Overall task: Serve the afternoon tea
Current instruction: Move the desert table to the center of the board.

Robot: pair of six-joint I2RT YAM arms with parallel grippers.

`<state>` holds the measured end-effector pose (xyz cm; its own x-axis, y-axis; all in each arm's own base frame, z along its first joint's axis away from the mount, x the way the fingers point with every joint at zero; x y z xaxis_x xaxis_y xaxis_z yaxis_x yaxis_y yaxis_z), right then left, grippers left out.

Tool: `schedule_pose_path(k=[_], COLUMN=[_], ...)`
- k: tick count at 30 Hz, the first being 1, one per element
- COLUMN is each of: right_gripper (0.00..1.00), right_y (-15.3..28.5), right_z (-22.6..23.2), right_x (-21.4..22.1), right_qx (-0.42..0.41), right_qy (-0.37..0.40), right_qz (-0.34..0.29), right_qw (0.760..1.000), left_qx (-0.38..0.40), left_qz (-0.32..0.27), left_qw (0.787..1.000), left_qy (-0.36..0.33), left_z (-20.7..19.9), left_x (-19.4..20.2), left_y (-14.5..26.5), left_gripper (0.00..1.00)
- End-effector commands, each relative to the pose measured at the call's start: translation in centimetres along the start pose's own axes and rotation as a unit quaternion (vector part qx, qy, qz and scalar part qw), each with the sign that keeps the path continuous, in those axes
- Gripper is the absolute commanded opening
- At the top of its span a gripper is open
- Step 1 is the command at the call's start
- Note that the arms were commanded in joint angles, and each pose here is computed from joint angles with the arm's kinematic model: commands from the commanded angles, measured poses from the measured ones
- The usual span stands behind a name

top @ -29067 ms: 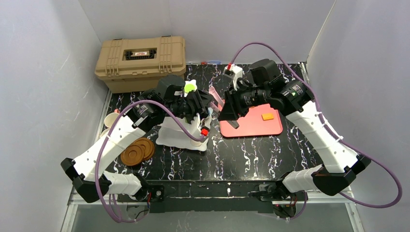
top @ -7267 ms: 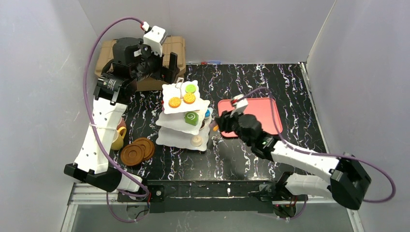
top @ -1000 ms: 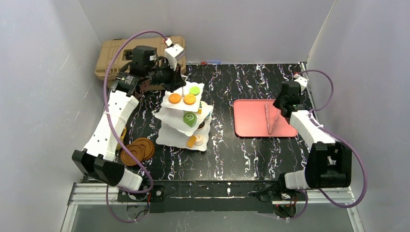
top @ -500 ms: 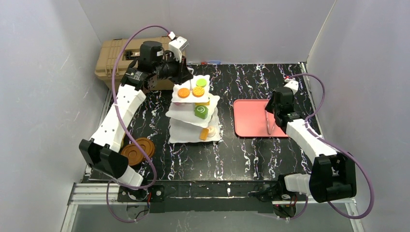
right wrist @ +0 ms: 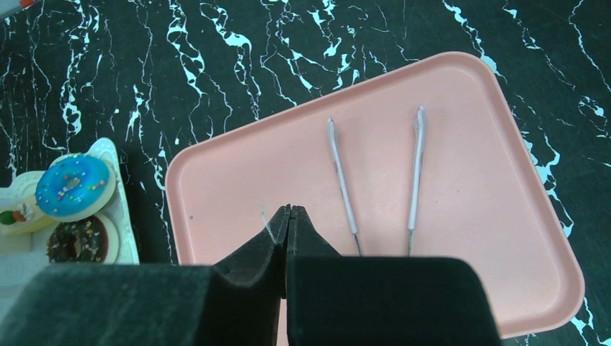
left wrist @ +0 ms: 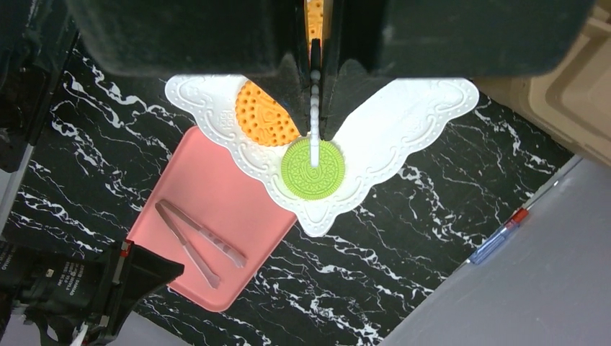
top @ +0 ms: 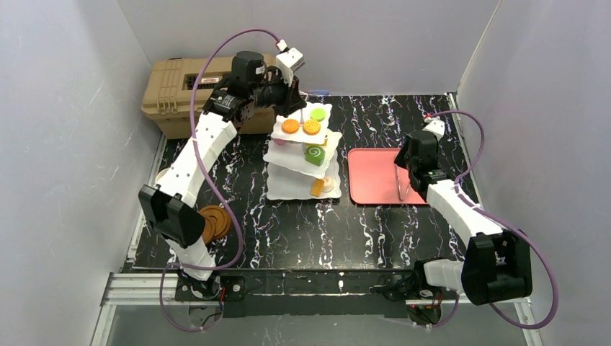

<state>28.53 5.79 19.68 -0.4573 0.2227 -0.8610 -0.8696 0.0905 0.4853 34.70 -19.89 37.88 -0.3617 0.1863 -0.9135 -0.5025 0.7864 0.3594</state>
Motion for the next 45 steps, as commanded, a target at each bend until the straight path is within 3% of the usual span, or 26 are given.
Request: schedule_pose_path(k=[1,17,33,34,36,39,45], right_gripper=[0.07,0.06,0.06,0.06,0.07,0.13,0.32], right_y=[0.2,0.9,1.6,1.7,2.0,2.7,5.8], right_z=[0.4,0.2,-0.1,0.0,0.2,0.9,5.4], right_x=[-0.6,0.3,0.2,0.2,0.2,0.1,2.0], right_qx=[-0.018,-0.029,-0.029,-0.031,-0.04,-0.058,-0.134], right_qy=[-0.01,-0.016,-0.013,-0.013,-0.013,-0.004,0.023], right_qz=[-0.026,-0.027,-0.032,-0.032,-0.031,-0.029,-0.021], right_qw=[0.999,0.999,0.999,0.999,0.999,0.998,0.99], left_qx=[0.029,0.034,0.016,0.015,0.014,0.008,-0.024], left_qz=[-0.1,-0.124,-0.146,-0.145,-0.141,-0.125,-0.086], left_qw=[0.991,0.979,0.974,0.974,0.976,0.979,0.986], left_qy=[-0.086,-0.161,-0.172,-0.171,-0.167,-0.161,-0.138], left_z=[-1.3,-0.8,-0.2,-0.2,-0.4,-0.9,-3.1], left_x=[-5.1,-6.4,-8.0,-7.9,-7.8,-7.6,-6.4], left_y=[1.1,-2.0,-3.9,-3.8,-3.4,-2.1,4.1], left_gripper=[0.0,0.0,0.0,0.1,0.5,0.96,0.98])
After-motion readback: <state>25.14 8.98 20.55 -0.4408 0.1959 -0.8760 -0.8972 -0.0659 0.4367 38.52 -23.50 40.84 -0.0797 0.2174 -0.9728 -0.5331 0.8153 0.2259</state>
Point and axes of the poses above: each gripper's point midway between its finger pads, its own y axis back along the fingers, its own z axis along the line the jaws close on, x = y × z, the point moved 10 cm from there along y, back along the fingers, and after that the axes turned 7 degrees about y, right-handed, at the moved point
